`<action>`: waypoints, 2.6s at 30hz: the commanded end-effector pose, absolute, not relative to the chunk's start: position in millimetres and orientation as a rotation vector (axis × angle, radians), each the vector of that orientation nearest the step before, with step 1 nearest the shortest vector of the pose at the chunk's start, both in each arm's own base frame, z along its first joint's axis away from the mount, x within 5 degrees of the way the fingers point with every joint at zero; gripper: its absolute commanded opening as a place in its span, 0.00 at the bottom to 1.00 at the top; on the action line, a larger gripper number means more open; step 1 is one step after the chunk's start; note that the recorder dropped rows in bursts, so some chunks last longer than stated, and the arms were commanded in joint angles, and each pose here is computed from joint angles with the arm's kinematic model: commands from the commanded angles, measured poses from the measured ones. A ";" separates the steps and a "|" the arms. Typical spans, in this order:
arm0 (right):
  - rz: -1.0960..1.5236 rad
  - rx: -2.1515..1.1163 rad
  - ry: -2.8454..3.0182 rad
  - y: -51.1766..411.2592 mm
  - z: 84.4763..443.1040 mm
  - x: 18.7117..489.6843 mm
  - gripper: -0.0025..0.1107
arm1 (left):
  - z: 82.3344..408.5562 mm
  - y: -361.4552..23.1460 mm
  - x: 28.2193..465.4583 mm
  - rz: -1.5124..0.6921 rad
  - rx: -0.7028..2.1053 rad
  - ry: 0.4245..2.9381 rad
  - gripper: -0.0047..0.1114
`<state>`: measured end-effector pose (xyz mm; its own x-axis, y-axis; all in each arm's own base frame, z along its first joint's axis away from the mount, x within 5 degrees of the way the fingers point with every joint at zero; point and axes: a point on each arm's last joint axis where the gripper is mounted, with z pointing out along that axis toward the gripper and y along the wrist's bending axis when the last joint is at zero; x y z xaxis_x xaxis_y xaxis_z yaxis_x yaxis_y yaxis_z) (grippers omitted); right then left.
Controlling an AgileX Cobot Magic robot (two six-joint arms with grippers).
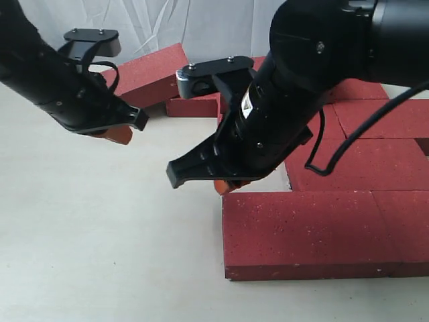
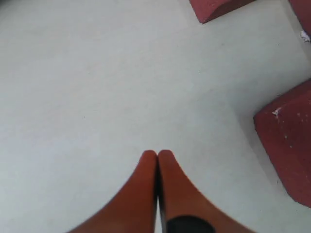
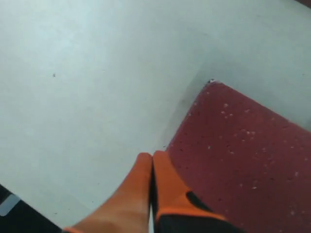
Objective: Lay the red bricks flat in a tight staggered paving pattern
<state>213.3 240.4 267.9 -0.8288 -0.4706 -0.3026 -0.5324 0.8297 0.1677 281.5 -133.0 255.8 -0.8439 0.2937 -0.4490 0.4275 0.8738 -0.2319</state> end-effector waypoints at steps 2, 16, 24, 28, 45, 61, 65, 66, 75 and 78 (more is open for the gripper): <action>0.448 -0.729 2.715 242.4 279.3 209.1 0.02 | 283.2 -119.0 253.0 -0.426 0.527 2.507 0.04; 0.402 -0.332 2.653 177.8 282.2 277.4 0.02 | 285.9 -115.5 247.3 -0.439 0.463 2.419 0.04; 0.357 -0.001 2.598 117.9 264.0 329.7 0.02 | 261.9 -142.9 310.3 -0.533 0.324 2.448 0.04; 0.192 -0.007 2.532 86.1 256.5 349.3 0.02 | 244.4 -167.2 355.9 -0.646 0.276 2.465 0.04; 0.076 0.267 2.397 -5.7 206.0 454.7 0.02 | 188.6 -208.6 466.7 -0.787 -0.013 2.332 0.04; 0.080 0.257 2.413 -2.2 170.9 469.8 0.02 | 166.0 -222.6 485.5 -0.888 -0.058 2.354 0.04; 0.081 0.163 2.385 12.9 168.3 473.3 0.02 | 165.8 -222.7 485.2 -0.887 -0.052 2.358 0.04; 0.078 0.135 2.388 17.2 165.5 473.8 0.02 | 165.8 -222.7 485.2 -0.887 -0.052 2.358 0.04; 0.084 0.046 2.432 32.0 156.7 472.0 0.02 | 165.5 -223.1 484.4 -0.893 -0.046 2.366 0.04; 0.100 -0.006 2.460 40.1 165.7 466.7 0.02 | 165.4 -223.5 483.9 -0.900 -0.047 2.370 0.04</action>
